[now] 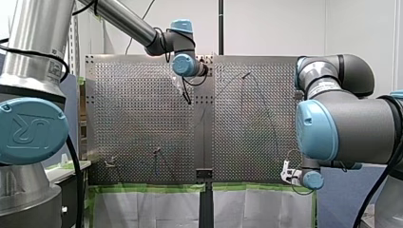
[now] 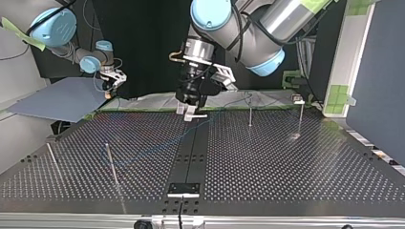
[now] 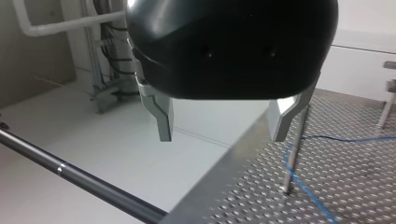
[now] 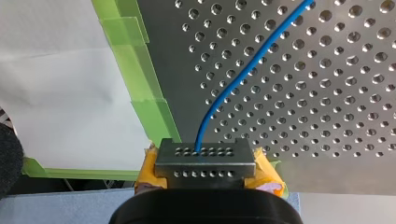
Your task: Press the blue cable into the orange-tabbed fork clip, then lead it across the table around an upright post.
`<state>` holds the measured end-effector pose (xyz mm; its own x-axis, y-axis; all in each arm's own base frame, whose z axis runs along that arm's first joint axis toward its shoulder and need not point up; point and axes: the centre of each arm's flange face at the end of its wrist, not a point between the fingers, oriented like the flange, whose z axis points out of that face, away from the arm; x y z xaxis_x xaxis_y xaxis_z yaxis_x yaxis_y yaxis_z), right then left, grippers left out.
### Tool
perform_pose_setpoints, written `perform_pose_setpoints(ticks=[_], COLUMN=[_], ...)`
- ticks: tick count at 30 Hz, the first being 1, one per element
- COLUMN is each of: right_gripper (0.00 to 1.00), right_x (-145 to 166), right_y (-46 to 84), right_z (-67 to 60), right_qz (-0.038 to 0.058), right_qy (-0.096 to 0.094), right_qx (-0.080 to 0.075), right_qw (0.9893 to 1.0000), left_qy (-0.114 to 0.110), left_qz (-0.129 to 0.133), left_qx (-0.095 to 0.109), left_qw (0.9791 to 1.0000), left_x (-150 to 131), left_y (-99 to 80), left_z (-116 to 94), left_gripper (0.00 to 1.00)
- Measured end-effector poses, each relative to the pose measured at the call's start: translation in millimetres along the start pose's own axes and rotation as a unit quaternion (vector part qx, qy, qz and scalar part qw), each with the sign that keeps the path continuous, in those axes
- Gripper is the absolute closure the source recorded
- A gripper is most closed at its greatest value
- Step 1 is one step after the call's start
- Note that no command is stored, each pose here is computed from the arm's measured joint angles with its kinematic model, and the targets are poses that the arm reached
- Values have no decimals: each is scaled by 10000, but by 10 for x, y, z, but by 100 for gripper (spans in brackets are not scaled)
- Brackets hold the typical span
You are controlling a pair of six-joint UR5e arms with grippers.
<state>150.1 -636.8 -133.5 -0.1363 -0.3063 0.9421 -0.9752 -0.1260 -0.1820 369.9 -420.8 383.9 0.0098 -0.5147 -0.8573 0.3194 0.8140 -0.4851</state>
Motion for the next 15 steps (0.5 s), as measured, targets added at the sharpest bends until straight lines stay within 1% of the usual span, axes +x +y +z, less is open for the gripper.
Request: perform_pose_setpoints(ticks=[7,15], right_gripper=[100,100], right_x=[7,5], right_y=[-10,-28], right_z=[8,10], right_qz=[-5,-9], right_qy=[5,8], right_qx=[8,22], right_qw=[10000,10000], left_qy=[258,588], left_qz=[125,290], left_qx=[-137,-319], left_qw=[9995,9973], left_x=[211,459], left_y=[198,451], left_z=[-168,-404], left_gripper=[1,1])
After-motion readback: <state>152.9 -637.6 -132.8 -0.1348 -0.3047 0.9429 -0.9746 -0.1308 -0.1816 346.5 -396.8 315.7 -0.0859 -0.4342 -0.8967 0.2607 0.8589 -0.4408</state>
